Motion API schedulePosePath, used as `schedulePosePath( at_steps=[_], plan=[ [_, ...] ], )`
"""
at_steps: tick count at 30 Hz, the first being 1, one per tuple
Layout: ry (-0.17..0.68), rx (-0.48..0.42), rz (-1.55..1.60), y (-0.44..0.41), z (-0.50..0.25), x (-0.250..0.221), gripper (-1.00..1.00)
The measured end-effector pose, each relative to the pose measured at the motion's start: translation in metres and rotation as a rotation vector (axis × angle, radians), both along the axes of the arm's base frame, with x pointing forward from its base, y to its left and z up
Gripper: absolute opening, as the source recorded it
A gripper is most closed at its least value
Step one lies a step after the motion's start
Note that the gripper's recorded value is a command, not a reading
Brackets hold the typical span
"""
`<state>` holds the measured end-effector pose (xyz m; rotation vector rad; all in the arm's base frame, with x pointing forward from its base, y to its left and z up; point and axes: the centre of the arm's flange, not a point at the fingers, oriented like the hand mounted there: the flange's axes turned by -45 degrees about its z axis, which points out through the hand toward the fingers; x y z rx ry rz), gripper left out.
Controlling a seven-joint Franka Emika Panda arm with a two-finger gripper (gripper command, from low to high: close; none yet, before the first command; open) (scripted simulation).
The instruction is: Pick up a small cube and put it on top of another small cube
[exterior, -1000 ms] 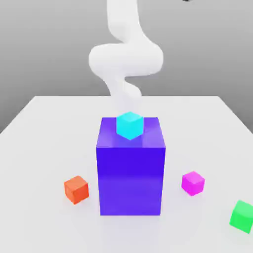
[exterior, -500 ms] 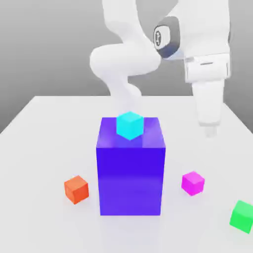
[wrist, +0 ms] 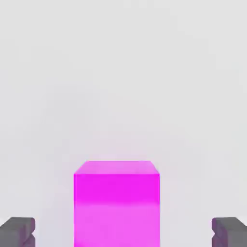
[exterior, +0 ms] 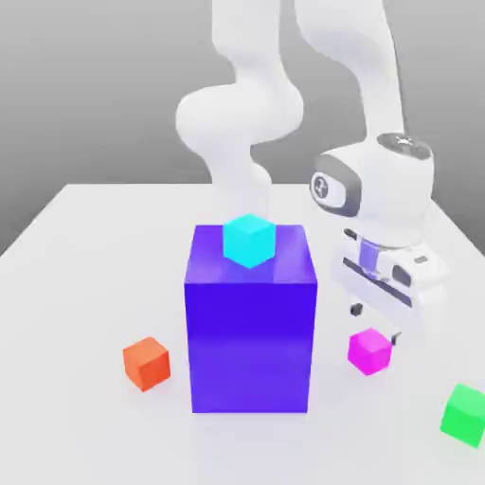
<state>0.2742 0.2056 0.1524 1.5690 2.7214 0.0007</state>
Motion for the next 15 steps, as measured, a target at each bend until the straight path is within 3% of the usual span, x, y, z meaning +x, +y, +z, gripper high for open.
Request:
schedulePosePath(
  at_steps=[2,3,15],
  plan=[
    [0.000,0.000,0.001,-0.001,-0.017,-0.001,0.00],
    [0.000,0.000,0.001,-0.001,-0.023,-0.001,-1.00],
    [0.002,-0.001,0.001,0.000,0.012,0.000,-1.00]
  ],
)
